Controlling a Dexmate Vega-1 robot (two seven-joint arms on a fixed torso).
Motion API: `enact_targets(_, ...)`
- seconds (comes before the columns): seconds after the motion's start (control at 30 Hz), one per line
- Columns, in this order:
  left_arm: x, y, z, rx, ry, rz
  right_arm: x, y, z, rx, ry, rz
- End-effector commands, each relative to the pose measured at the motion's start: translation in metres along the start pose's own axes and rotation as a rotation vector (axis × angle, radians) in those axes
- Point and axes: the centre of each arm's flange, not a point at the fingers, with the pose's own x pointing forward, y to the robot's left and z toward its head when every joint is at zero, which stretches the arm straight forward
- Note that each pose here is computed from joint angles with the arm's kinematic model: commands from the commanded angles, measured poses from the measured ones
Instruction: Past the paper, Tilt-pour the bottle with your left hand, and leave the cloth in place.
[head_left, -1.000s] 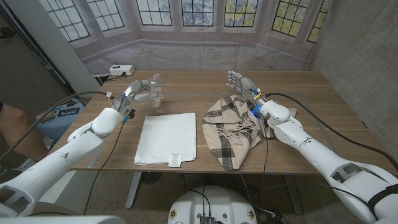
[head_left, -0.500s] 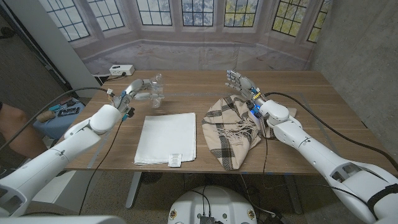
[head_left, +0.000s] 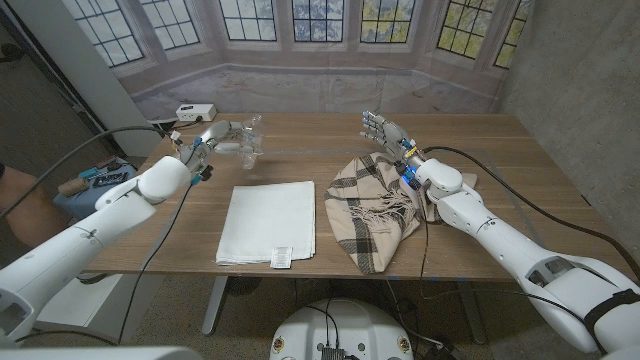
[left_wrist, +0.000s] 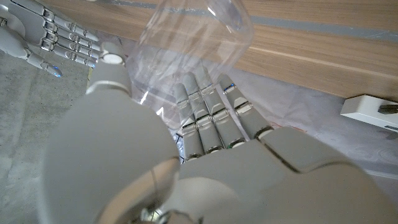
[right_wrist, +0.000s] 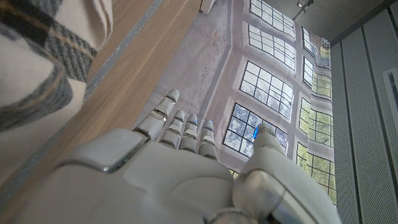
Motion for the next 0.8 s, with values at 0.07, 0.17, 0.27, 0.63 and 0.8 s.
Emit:
enact_targets(0.07, 0.013, 0.012, 0.010, 0.066, 0.031, -0.102, 0.001, -0.003, 0.005, -0.011, -0.005, 0.002)
enact_targets(0.17, 0.018, 0.014, 0.015, 0.086, 0.032, -0.139, -0.001, -0.005, 0.006, -0.014, -0.007, -0.001)
enact_targets(0.27, 0.023, 0.015, 0.018, 0.102, 0.036, -0.171, -0.002, -0.005, 0.006, -0.014, -0.009, -0.004)
enact_targets(0.63, 0.039, 0.016, 0.028, 0.161, 0.042, -0.292, -0.004, -0.006, 0.005, -0.010, -0.010, -0.010)
enact_targets(0.8, 0.047, 0.019, 0.031, 0.192, 0.050, -0.344, -0.005, -0.005, 0.003, -0.004, -0.008, -0.010)
